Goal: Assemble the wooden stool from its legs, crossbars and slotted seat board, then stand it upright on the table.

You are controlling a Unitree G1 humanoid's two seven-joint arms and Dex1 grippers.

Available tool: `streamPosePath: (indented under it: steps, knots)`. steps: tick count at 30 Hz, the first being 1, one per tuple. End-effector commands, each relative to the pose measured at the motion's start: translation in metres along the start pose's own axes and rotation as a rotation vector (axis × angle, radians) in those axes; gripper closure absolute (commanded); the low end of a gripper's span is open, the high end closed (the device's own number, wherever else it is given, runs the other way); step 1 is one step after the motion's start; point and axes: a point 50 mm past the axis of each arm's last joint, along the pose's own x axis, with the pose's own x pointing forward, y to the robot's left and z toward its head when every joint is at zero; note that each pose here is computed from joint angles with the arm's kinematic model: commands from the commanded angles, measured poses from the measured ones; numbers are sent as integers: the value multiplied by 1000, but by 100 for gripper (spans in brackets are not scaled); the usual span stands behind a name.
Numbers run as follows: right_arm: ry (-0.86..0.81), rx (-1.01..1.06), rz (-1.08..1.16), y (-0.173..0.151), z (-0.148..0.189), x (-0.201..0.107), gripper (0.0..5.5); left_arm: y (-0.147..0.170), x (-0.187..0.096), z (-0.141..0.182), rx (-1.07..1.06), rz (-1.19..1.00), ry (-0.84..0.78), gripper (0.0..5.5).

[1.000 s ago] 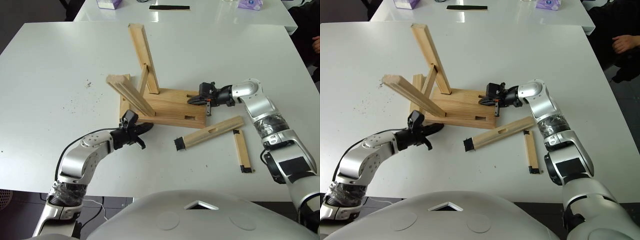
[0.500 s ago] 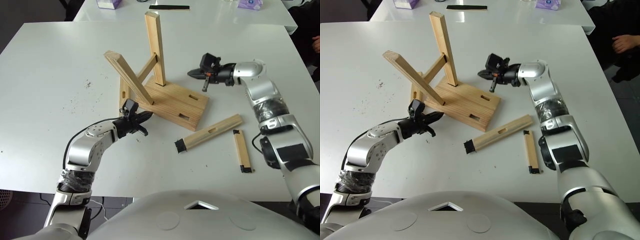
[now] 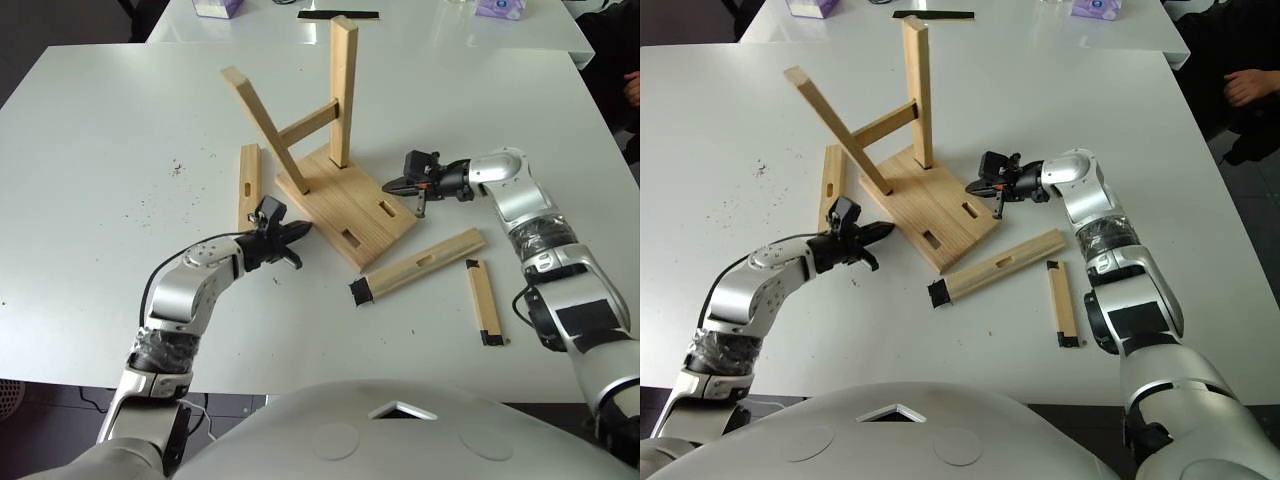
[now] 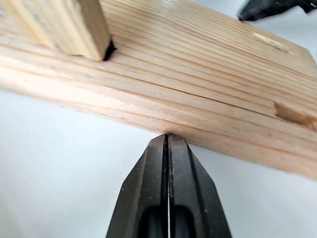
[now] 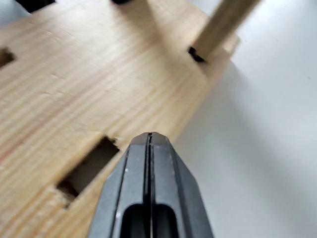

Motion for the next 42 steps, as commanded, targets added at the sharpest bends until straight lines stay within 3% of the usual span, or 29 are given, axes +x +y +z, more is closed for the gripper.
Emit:
streamPosePath:
  steps: [1,5,10,13,18,23,28,33,42]
  knots:
    - [-32,52,14,19,-4,3,547,8,9,11,2,27,-33,550]
    - [-73,84,1,32,0,8,547,14,17,17,4,41,-50,550]
    - [-73,68,-238,-11,12,-10,547,22,8,19,6,71,-55,550]
    - [8,76,-307,-26,1,-15,547,21,2,16,21,71,-46,550]
    - [111,73,-227,-8,-29,-8,547,2,1,11,66,-39,-8,550]
    - [32,60,-103,8,-19,1,547,-6,5,3,62,-70,22,550]
    - [-53,61,5,27,-3,1,547,6,11,13,72,-24,5,550]
    - [-58,88,-32,32,-1,4,547,18,8,15,71,20,-1,550]
    - [-80,146,-122,31,-2,14,547,12,-1,5,42,30,4,550]
